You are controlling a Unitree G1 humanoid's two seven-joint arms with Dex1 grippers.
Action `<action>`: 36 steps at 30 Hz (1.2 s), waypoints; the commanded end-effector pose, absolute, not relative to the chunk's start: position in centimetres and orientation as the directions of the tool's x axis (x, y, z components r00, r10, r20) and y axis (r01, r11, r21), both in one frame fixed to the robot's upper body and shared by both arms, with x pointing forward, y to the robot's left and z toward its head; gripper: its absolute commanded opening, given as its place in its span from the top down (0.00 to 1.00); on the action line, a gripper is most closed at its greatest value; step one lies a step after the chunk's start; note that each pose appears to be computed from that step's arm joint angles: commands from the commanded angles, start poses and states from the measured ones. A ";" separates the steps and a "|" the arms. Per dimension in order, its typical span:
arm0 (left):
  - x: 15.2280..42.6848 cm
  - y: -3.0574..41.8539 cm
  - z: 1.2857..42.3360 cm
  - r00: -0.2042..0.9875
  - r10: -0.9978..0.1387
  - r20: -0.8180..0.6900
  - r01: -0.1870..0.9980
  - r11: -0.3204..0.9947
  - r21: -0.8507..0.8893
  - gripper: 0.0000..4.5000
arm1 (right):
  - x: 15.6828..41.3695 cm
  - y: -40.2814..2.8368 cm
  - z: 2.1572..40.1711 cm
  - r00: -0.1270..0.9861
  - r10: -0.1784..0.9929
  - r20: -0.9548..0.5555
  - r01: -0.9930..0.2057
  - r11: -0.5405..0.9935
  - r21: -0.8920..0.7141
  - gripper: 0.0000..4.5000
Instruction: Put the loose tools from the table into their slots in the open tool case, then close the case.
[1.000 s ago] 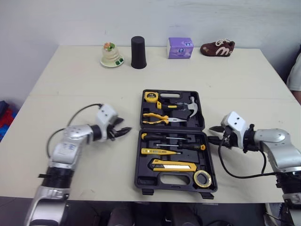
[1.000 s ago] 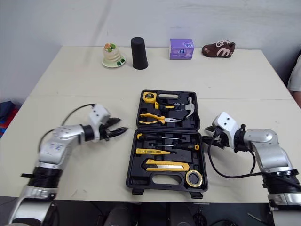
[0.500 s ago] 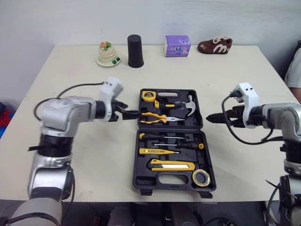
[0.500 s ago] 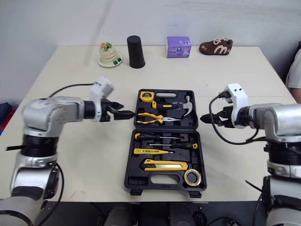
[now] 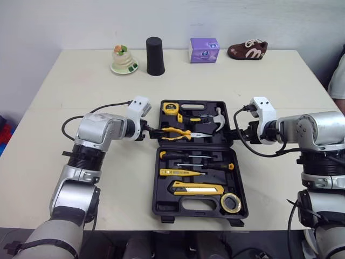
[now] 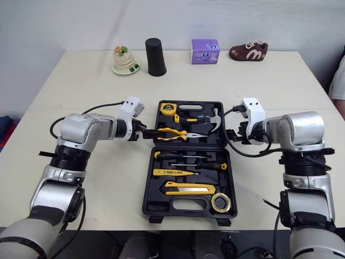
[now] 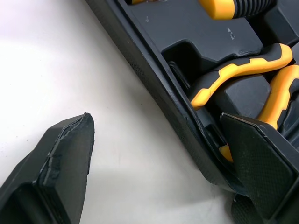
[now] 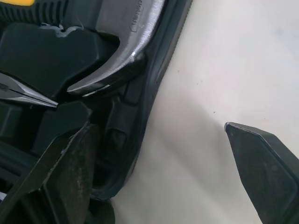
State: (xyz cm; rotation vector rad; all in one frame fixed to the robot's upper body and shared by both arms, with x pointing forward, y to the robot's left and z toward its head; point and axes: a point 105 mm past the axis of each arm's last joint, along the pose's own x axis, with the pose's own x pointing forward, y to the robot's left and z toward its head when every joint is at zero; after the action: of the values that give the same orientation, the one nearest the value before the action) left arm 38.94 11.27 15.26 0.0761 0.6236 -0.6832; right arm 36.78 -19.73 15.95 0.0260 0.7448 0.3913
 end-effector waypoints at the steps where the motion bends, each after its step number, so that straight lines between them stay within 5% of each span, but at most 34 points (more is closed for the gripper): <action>1: 39.3 10.8 16.3 0.621 -0.571 -0.537 0.623 0.776 -0.104 0.00 | 37.3 -20.3 16.7 0.699 0.327 -0.636 -0.301 0.941 0.154 0.02; 7: 39.5 10.8 15.7 0.622 -0.544 -0.563 0.608 0.789 -0.091 0.06 | 37.6 -19.9 16.3 0.688 0.317 -0.653 -0.281 0.946 0.163 0.07; 11: 39.4 10.4 15.4 0.606 -0.548 -0.577 0.618 0.781 -0.092 0.40 | 37.9 -19.9 15.9 0.687 0.302 -0.661 -0.253 0.952 0.172 0.42; 16: 39.4 10.0 15.3 0.602 -0.561 -0.568 0.613 0.780 -0.121 0.87 | 38.3 -19.7 16.0 0.703 0.308 -0.641 -0.218 0.951 0.218 0.98; 25: 40.5 9.3 18.6 0.691 -0.633 -0.348 0.585 0.773 -0.245 0.95 | 39.9 -19.2 20.7 0.893 0.323 -0.313 -0.257 0.938 0.233 1.00; 27: 41.2 9.6 20.4 0.754 -0.619 -0.221 0.586 0.785 -0.201 0.96 | 40.0 -19.7 22.0 0.933 0.298 -0.201 -0.285 0.954 0.090 1.00; 30: 41.3 10.7 24.1 0.803 -0.595 0.043 0.596 0.798 -0.085 0.98 | 39.4 -20.5 23.0 0.960 0.276 -0.042 -0.275 0.904 -0.329 1.00; 36: 40.3 13.0 23.1 0.804 -0.580 0.132 0.541 0.806 0.242 0.99 | 38.1 -21.6 21.4 0.934 0.344 0.092 -0.213 0.748 -0.629 1.00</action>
State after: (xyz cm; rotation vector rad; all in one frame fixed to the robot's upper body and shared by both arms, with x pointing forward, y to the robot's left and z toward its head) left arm 40.69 9.85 18.75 0.0271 0.0180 -0.7006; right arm 38.77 -19.45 20.11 -0.4716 -0.1214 0.3691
